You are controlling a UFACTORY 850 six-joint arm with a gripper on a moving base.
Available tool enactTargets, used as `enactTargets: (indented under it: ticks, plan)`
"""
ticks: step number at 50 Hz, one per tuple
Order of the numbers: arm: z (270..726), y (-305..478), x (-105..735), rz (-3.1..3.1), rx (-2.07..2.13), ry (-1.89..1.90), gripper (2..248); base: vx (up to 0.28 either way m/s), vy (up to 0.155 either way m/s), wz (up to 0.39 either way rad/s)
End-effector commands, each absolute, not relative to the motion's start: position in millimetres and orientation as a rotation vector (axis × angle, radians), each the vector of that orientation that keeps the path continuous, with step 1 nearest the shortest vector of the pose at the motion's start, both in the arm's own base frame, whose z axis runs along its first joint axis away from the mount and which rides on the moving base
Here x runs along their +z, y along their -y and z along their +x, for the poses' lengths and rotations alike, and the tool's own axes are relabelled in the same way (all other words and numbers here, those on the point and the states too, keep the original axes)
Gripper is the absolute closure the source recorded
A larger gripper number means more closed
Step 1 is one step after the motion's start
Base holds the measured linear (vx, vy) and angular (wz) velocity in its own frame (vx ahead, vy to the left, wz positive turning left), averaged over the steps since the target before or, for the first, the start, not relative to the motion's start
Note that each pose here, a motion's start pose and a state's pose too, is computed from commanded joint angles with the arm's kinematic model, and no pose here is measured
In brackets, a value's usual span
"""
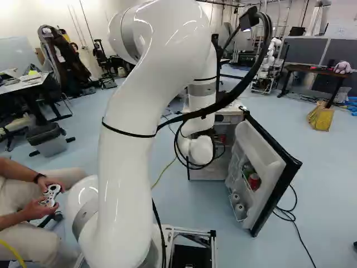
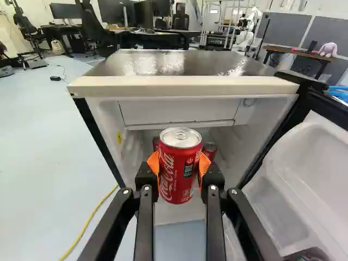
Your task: Grab a drink from the fridge
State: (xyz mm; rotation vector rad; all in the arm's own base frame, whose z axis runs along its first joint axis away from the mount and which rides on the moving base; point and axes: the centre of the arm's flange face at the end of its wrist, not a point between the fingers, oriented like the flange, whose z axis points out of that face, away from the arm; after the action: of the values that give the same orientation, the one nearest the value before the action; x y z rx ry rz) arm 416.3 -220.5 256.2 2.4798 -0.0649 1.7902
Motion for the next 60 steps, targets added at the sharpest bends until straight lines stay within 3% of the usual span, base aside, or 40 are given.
enactTargets:
  ticks: [60]
  plan:
    - [421.0, 218.6, 322.9, 2.333, 1.9, -0.003, 160, 0.0, 0.0, 0.0]
